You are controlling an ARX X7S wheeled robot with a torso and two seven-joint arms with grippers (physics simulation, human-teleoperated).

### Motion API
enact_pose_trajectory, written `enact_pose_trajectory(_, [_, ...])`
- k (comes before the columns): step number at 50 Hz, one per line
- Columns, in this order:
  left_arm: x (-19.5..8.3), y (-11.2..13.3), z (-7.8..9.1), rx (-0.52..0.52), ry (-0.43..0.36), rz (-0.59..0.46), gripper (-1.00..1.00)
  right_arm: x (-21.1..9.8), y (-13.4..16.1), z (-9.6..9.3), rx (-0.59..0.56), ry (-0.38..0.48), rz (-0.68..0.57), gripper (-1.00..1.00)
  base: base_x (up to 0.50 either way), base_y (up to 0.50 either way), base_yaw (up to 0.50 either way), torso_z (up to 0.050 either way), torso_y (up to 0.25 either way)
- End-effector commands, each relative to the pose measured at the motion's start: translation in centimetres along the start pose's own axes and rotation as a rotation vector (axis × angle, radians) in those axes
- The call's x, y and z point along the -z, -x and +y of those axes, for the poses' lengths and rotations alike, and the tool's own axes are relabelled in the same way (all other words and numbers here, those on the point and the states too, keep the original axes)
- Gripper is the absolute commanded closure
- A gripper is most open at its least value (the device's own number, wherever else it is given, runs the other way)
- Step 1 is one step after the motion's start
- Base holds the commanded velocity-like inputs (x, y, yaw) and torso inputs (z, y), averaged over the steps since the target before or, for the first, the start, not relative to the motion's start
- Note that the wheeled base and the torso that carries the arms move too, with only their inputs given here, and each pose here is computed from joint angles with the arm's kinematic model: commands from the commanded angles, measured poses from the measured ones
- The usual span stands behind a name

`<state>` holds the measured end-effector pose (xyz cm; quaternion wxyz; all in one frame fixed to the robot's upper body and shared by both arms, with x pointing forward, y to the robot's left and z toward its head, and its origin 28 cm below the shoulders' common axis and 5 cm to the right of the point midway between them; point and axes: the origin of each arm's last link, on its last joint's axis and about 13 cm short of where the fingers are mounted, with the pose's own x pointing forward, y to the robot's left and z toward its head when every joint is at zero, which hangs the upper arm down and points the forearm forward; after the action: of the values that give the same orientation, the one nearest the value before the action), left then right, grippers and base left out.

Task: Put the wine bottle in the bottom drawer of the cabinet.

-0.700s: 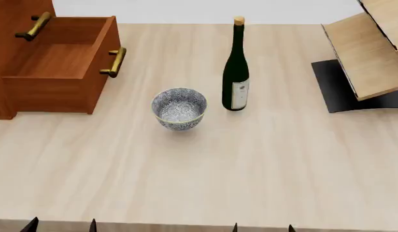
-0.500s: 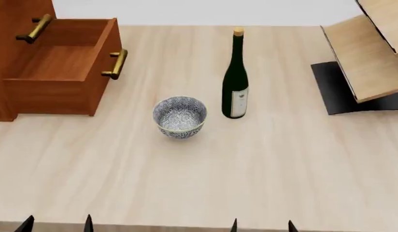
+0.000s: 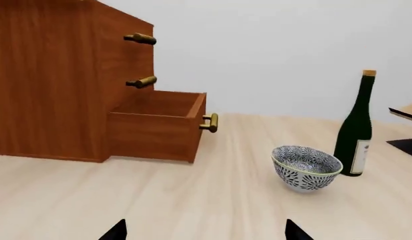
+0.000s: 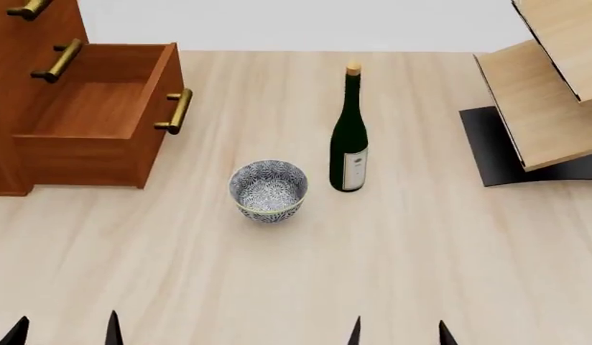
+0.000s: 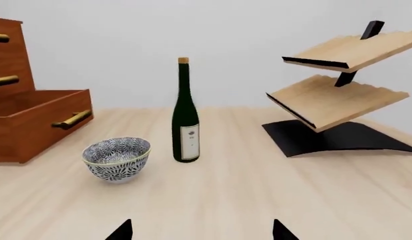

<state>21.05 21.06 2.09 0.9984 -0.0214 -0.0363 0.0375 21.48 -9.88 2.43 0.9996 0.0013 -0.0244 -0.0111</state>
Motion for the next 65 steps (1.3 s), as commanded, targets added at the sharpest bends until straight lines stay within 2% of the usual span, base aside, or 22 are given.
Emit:
enact_pose_trajectory(1, [-2.7,0.6,-0.1,0.004,-0.054,0.013,-1.0,-1.4,-0.1,-0.4,0.013,0.025,-0.028,-1.0,0.0,0.0,0.0,0.05,0.0])
enact_pose_trajectory(4, [-3.6,0.9,0.0,0.005,-0.067,0.026,-1.0,-1.7,0.0,-0.4,0.014,0.024,-0.026,-1.0,0.0,0.0,0.0,0.05,0.0])
enact_pose_trajectory(5, [-4.0,1.2,0.0,0.014,-0.05,0.064,-1.0,-1.9,0.0,-0.4,0.004,0.017,-0.024,-1.0,0.0,0.0,0.0,0.05,0.0])
enact_pose_trajectory(7, [-4.8,1.7,-0.2,0.031,-0.108,0.03,-1.0,-2.2,-0.1,-0.4,-0.004,0.027,-0.021,-1.0,0.0,0.0,0.0,0.05,0.0])
enact_pose_trajectory(8, [-5.6,2.0,-0.2,0.037,-0.112,0.035,-1.0,-2.5,-0.2,-0.4,0.0,0.034,-0.024,-1.0,0.0,0.0,0.0,0.05,0.0])
enact_pose_trajectory(10, [-7.2,2.4,-0.2,0.039,-0.094,0.043,-1.0,-3.4,-0.1,-0.3,-0.055,-0.017,0.007,-1.0,0.0,0.0,0.0,0.05,0.0])
enact_pose_trajectory(11, [-8.2,2.6,-0.2,0.049,-0.113,0.016,-1.0,-4.0,-0.1,-0.4,-0.049,-0.006,-0.011,-1.0,0.0,0.0,0.0,0.05,0.0])
enact_pose_trajectory(17, [-12.8,2.7,-0.1,0.05,-0.099,0.016,-1.0,-7.2,-0.3,-0.6,-0.039,0.022,-0.061,-1.0,0.0,0.0,0.0,0.05,0.0])
enact_pose_trajectory(20, [-14.7,2.9,-0.2,0.091,-0.11,-0.012,-1.0,-7.9,-0.5,-0.7,-0.046,0.034,-0.071,-1.0,0.0,0.0,0.0,0.05,0.0])
enact_pose_trajectory(21, [-15.3,2.7,-0.3,0.134,-0.125,0.019,-1.0,-8.3,-0.8,-0.9,-0.048,0.004,-0.053,-1.0,0.0,0.0,0.0,0.05,0.0])
enact_pose_trajectory(24, [-17.6,2.4,0.0,0.054,-0.127,-0.019,-1.0,-9.5,-1.0,-1.0,-0.044,0.03,-0.074,-1.0,0.0,0.0,0.0,0.05,0.0])
enact_pose_trajectory(28, [-20.2,2.7,-0.4,0.089,-0.101,-0.02,-1.0,-11.3,-1.3,-1.0,-0.071,-0.005,-0.073,-1.0,0.0,0.0,0.0,0.05,0.0])
enact_pose_trajectory(35, [-23.7,2.4,-0.7,0.085,-0.064,-0.003,-1.0,-14.3,-1.9,-1.0,-0.065,-0.003,-0.074,-1.0,0.0,0.0,0.0,0.05,0.0])
enact_pose_trajectory(38, [-24.3,2.2,-0.9,0.077,-0.081,-0.013,-1.0,-14.8,-2.2,-0.9,-0.046,0.038,-0.097,-1.0,0.0,0.0,0.0,0.05,0.0])
enact_pose_trajectory(53, [-24.3,2.2,-0.9,0.077,-0.081,-0.013,-1.0,-14.8,-2.2,-0.9,-0.046,0.038,-0.097,-1.0,0.0,0.0,0.0,0.05,0.0])
enact_pose_trajectory(59, [-24.3,2.2,-0.9,0.077,-0.081,-0.013,-1.0,-14.8,-2.2,-0.9,-0.046,0.038,-0.097,-1.0,0.0,0.0,0.0,0.006,0.0])
enact_pose_trajectory(60, [-23.8,2.2,-0.8,0.073,-0.118,0.019,-1.0,-14.9,-2.3,-0.9,-0.055,0.025,-0.093,-1.0,0.0,0.0,0.0,0.0,0.0])
enact_pose_trajectory(61, [-23.9,2.2,-0.8,0.1,-0.015,0.081,-1.0,-15.0,-2.2,-0.9,-0.063,0.024,-0.096,-1.0,0.0,0.0,0.0,0.0,0.0])
enact_pose_trajectory(62, [-24.0,2.3,-0.6,0.109,0.046,0.081,-1.0,-14.9,-2.2,-0.8,-0.067,0.025,-0.1,-1.0,0.0,0.0,0.0,0.0,0.0])
enact_pose_trajectory(63, [-25.1,1.9,-0.4,0.076,0.002,0.053,-1.0,-14.9,-2.2,-0.8,-0.068,0.021,-0.097,-1.0,0.0,0.0,0.0,0.0,0.0])
enact_pose_trajectory(64, [-24.2,2.3,-0.3,0.094,0.007,0.054,-1.0,-14.9,-2.3,-0.8,-0.067,0.018,-0.098,-1.0,0.0,0.0,0.0,0.0,0.0])
enact_pose_trajectory(65, [-24.5,2.2,-0.1,0.078,-0.033,0.021,-1.0,-14.9,-2.3,-0.8,-0.07,0.015,-0.104,-1.0,0.0,0.0,0.0,0.0,0.0])
